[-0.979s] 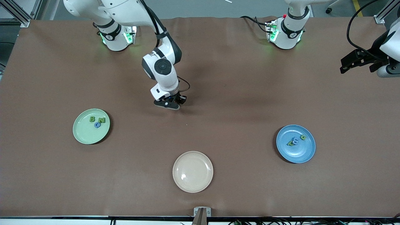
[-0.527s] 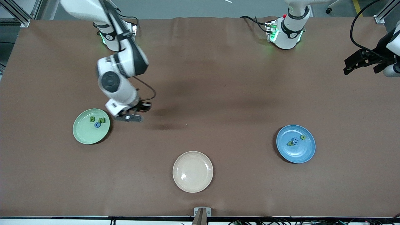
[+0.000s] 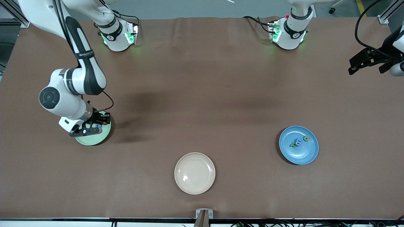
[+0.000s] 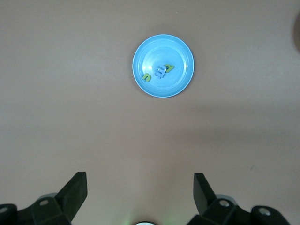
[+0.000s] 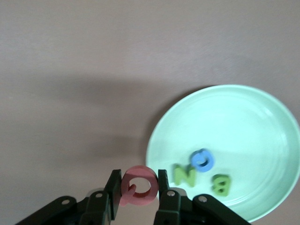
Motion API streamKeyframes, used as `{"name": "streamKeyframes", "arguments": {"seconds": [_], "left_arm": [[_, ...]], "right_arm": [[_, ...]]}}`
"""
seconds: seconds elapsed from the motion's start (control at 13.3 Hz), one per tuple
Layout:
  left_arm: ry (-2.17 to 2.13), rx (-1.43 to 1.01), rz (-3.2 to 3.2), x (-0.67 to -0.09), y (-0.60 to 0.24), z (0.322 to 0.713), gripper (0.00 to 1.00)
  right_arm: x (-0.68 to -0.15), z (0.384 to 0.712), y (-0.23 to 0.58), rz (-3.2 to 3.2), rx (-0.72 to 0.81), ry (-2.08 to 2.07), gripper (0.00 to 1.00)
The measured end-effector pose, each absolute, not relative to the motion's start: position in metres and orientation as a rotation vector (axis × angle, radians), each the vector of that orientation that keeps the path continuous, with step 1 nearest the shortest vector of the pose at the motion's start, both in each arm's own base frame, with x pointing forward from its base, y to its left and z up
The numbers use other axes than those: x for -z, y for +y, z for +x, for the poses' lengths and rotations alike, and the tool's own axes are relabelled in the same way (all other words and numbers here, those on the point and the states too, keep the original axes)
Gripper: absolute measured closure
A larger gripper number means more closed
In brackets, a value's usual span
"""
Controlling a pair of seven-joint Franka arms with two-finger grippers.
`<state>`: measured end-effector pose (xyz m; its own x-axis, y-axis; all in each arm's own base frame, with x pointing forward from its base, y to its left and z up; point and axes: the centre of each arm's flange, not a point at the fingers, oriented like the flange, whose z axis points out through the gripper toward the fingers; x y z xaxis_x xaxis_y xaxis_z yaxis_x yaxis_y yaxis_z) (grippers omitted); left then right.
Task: Sort upper and lower case letters into plates
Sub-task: 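Lower the Q onto the green plate and open the right gripper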
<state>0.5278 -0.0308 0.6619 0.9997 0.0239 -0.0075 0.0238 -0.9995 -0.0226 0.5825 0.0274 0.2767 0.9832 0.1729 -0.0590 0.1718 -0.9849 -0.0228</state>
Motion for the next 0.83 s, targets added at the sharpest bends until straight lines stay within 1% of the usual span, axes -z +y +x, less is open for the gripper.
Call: {"name": "streamKeyframes", "arguments": {"seconds": [0.23, 0.45, 0.83], "left_arm": [[-0.038, -0.014, -3.119, -0.662, -0.031, 0.528, 0.00], [-0.038, -0.015, -3.119, -0.661, -0.031, 0.528, 0.00], [-0.038, -0.017, -3.119, -0.661, -0.031, 0.528, 0.00]], "right_arm": [[-0.255, 0.599, -0.010, -3.106, -0.087, -0.405, 0.64], [-0.227, 0.612, -0.049, -3.096, -0.116, -0.509, 0.64], [-0.198, 0.613, -0.088, -3.083, -0.114, -0.621, 0.64]]}}
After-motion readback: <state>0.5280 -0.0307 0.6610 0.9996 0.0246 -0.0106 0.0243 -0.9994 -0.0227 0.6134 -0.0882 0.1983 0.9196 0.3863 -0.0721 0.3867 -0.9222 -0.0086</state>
